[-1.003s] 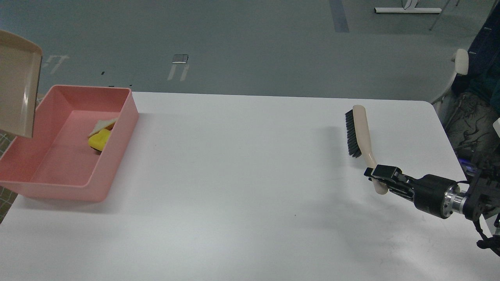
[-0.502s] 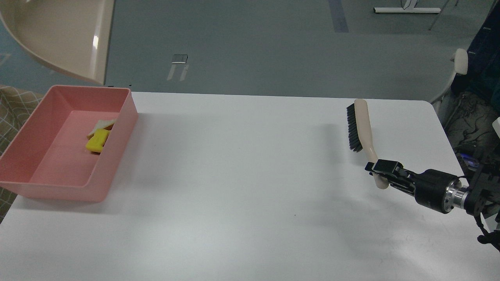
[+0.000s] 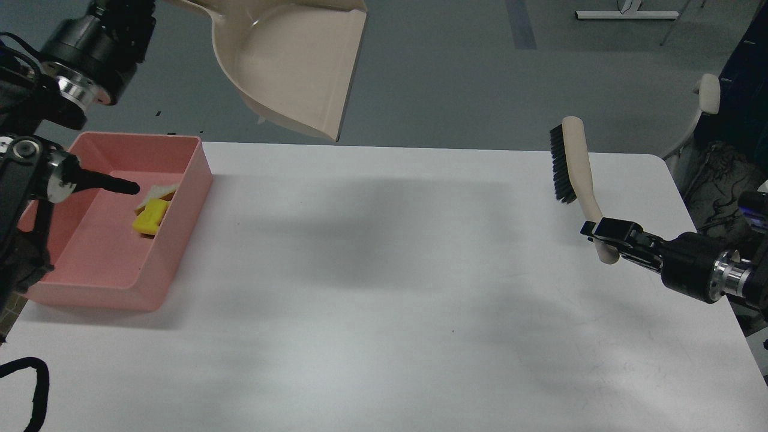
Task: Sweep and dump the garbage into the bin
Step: 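Bring the dustpan back and lower it onto the table with the left gripper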
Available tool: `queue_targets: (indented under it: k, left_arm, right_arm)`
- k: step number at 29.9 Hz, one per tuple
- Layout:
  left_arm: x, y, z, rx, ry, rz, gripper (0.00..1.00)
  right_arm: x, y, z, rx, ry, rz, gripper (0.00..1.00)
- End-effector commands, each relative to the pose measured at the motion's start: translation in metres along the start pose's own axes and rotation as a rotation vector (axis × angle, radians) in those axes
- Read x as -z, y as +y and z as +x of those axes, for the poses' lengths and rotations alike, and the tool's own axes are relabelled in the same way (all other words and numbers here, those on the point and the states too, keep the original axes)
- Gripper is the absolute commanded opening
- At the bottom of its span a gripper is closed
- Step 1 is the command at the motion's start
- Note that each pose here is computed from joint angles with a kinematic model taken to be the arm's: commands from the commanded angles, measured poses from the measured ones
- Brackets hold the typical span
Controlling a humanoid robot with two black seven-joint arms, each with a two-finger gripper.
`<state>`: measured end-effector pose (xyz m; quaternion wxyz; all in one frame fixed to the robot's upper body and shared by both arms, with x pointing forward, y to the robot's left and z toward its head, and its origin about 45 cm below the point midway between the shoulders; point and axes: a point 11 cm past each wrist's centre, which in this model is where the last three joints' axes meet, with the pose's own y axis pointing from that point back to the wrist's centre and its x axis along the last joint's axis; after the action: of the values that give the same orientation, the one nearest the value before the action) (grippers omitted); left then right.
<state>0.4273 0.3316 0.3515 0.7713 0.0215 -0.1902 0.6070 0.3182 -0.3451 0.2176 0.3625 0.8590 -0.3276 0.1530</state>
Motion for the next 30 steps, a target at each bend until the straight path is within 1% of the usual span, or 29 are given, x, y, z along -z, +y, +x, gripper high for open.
queue_targets:
  k: [1,3,4,6,12,20,28,30]
  left_arm:
    - [0.014,-0.008,-0.051,0.053,0.115,0.013,0.0]
    - [0.02,-0.01,-0.077,0.079,0.165,0.019,0.0]
    - [0.028,-0.008,-0.091,0.088,0.192,0.038,0.0]
    - [0.045,0.001,-0.108,0.089,0.23,0.082,0.0]
    - [0.069,0.016,-0.142,0.075,0.32,0.158,0.0]
    - [0.098,0.039,-0.155,0.003,0.37,0.248,0.0]
    - [0.107,0.049,-0.165,-0.029,0.388,0.274,0.0]
    - [0.11,0.052,-0.175,-0.014,0.377,0.286,0.0]
  right_arm:
    - [-0.001,0.003,0.003,-0.005,0.01,-0.011,0.0]
    - [-0.002,0.003,0.003,-0.006,0.011,-0.014,0.0]
    - [-0.002,0.003,0.004,-0.006,0.013,-0.016,0.0]
    - [-0.002,0.003,0.004,-0.007,0.015,-0.019,0.0]
    - [-0.003,0.003,0.003,-0.005,0.014,-0.021,0.0]
    - [-0.003,0.002,0.003,-0.005,0.015,-0.025,0.0]
    - [0.0,0.002,0.007,-0.01,0.04,-0.027,0.0]
    - [-0.001,0.002,0.006,-0.008,0.047,-0.031,0.0]
